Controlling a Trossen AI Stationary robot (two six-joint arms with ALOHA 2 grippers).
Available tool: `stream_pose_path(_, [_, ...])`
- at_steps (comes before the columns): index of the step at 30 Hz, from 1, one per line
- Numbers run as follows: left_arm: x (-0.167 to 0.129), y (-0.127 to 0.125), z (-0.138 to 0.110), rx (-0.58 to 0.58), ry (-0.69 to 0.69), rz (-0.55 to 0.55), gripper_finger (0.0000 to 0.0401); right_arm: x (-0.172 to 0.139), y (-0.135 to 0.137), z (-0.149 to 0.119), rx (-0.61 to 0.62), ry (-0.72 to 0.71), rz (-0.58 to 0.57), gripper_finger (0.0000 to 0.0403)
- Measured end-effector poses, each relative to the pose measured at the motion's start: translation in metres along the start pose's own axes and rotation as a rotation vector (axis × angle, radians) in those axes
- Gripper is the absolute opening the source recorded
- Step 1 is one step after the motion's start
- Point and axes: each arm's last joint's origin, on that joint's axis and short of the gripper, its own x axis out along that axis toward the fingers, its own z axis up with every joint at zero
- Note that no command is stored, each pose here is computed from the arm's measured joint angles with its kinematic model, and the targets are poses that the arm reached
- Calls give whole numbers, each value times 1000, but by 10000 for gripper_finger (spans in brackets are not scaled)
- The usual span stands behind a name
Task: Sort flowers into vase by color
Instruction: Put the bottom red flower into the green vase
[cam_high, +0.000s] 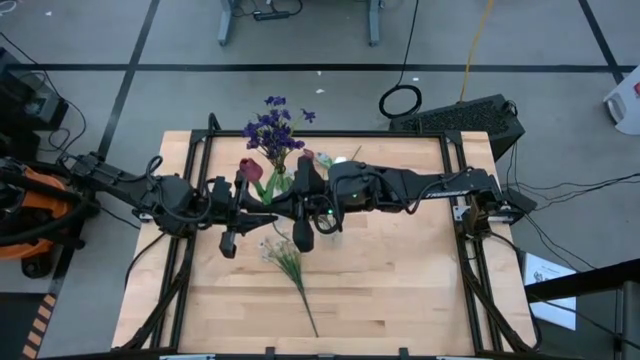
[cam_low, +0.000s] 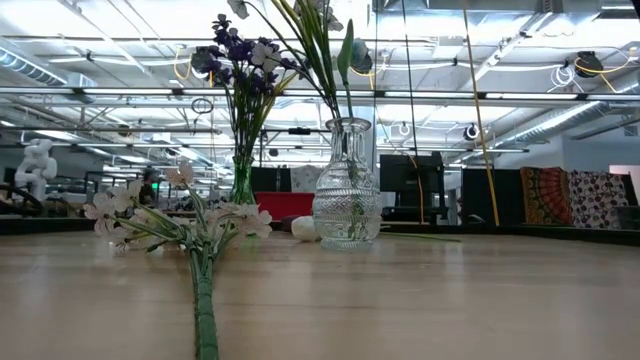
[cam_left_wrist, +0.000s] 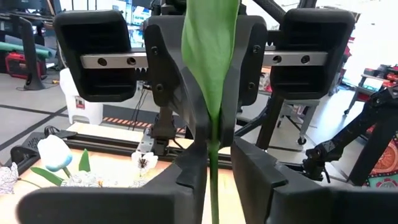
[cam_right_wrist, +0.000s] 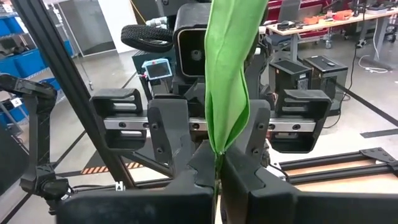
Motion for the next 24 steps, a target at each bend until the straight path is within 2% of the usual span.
stream_pose_path(4, [0, 0, 0, 3, 3, -1, 24, 0, 0, 0, 0, 2, 3, 0])
stream_pose_path(6, [0, 0, 0, 6, 3, -6, 11, 0, 0, 0, 0, 3, 4, 2])
stream_pose_path(13, [-6, 2, 2, 5, 0, -3, 6, -1, -2, -1, 1, 14, -51, 46])
stream_pose_path(17, [-21, 5, 12, 13, -46, 14, 5, -14, -3, 7, -5, 19, -66, 80])
stream_pose_path(21, [-42, 12, 22, 65, -93, 90, 5, -37, -7, 16, -9, 78, -91, 102])
stream_pose_path(24, [-61, 20, 29, 110, -117, 176, 5, -61, -9, 21, 64, 137, -117, 106])
